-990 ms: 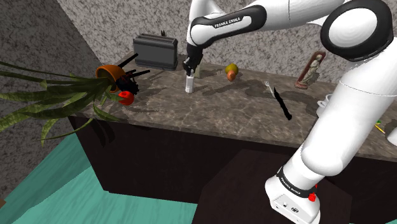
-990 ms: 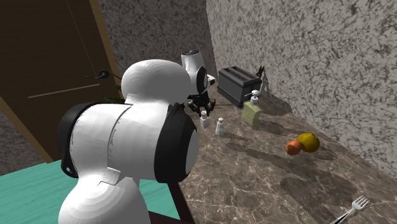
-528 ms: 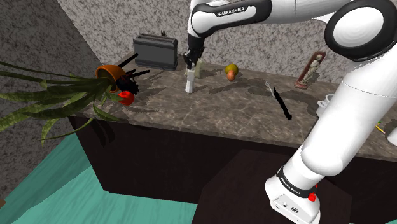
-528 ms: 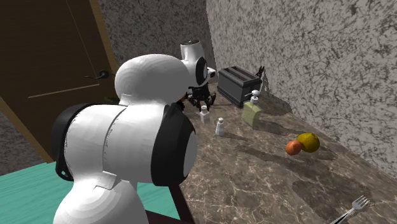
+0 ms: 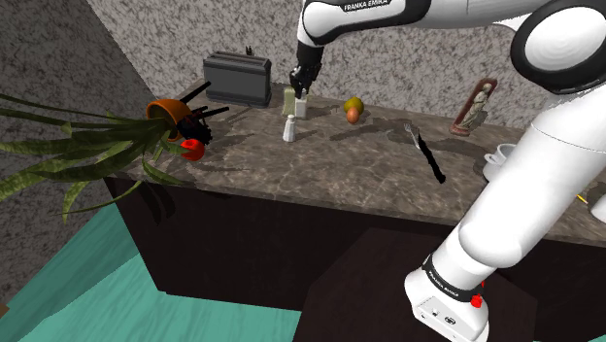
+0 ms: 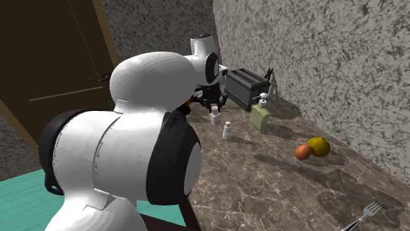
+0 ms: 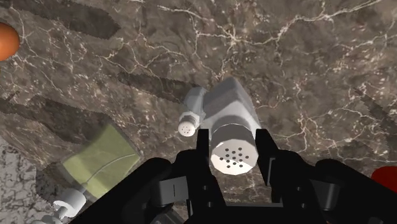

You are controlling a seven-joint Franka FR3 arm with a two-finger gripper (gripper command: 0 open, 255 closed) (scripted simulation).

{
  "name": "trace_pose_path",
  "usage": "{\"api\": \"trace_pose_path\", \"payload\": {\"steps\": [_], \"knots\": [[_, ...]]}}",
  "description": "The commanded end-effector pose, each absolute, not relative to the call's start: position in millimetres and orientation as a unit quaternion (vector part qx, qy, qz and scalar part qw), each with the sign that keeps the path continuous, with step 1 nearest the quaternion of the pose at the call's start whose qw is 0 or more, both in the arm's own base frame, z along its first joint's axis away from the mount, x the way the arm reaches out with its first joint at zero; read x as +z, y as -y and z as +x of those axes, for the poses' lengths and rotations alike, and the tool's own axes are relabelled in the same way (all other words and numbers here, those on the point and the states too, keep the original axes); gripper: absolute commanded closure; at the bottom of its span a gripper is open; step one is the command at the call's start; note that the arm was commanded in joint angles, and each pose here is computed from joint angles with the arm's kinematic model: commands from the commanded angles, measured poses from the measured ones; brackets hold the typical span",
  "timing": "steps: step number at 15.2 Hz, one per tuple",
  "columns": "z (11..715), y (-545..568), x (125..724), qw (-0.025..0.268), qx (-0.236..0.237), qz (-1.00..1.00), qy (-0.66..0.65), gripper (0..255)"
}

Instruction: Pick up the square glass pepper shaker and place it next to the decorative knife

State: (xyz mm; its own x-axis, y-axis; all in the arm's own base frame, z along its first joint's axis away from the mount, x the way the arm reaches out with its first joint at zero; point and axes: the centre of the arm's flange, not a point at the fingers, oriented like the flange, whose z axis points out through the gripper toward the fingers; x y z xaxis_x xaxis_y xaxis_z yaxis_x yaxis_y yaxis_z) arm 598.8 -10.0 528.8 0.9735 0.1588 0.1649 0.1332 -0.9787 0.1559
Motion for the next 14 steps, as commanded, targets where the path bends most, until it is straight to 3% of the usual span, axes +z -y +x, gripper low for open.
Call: {"api": "trace_pose_path", "payload": {"steps": [1, 14], "knots": [[582.2, 28.1, 529.0, 0.072, 0.089, 0.991, -0.074, 255], [472.3, 159.9, 529.4, 0.072, 0.089, 0.991, -0.074, 255]]}}
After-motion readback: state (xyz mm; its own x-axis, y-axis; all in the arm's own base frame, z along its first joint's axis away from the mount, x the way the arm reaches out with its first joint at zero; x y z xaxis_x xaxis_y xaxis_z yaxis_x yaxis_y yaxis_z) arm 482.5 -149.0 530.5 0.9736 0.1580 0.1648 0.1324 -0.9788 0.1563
